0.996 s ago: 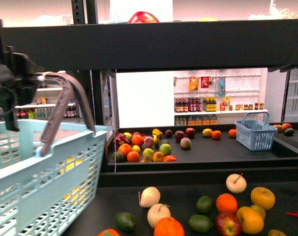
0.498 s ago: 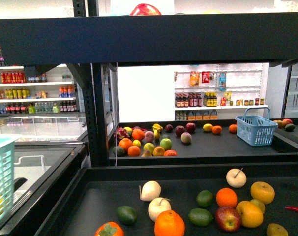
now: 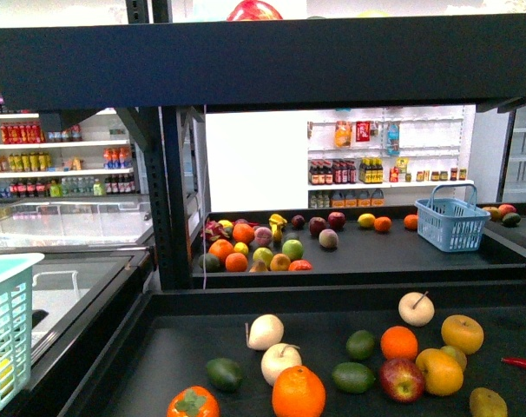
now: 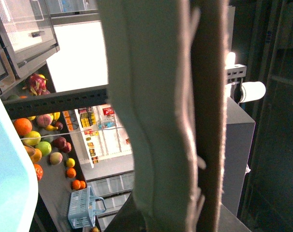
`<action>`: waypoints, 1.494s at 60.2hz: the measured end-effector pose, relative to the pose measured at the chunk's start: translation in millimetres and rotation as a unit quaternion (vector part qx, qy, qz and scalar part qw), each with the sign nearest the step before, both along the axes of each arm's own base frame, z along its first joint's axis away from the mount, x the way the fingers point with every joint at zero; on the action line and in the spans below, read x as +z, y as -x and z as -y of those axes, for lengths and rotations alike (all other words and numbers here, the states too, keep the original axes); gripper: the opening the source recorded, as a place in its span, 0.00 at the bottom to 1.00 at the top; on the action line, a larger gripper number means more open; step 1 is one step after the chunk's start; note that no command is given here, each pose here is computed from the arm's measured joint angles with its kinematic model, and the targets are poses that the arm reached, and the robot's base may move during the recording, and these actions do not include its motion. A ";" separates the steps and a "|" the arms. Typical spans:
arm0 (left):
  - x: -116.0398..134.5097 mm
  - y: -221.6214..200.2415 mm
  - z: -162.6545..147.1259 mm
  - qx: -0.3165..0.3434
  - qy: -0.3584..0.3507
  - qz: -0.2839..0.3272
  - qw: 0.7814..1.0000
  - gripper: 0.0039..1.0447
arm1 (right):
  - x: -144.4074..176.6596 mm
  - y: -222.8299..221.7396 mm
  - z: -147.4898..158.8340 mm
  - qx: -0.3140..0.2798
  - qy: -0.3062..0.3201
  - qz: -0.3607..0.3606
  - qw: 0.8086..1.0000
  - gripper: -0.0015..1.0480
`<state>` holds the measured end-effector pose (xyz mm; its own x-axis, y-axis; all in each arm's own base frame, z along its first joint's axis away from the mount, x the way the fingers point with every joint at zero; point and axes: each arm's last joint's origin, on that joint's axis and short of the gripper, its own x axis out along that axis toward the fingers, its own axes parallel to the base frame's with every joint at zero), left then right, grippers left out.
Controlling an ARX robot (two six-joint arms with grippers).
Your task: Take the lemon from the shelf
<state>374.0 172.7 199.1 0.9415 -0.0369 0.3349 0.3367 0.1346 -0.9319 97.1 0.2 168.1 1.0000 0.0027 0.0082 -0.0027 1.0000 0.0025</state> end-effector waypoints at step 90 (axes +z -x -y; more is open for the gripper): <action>62.6 54.4 24.4 0.013 -0.110 -0.228 0.967 0.92 | 0.0 0.0 0.0 0.000 0.000 0.000 1.000 0.93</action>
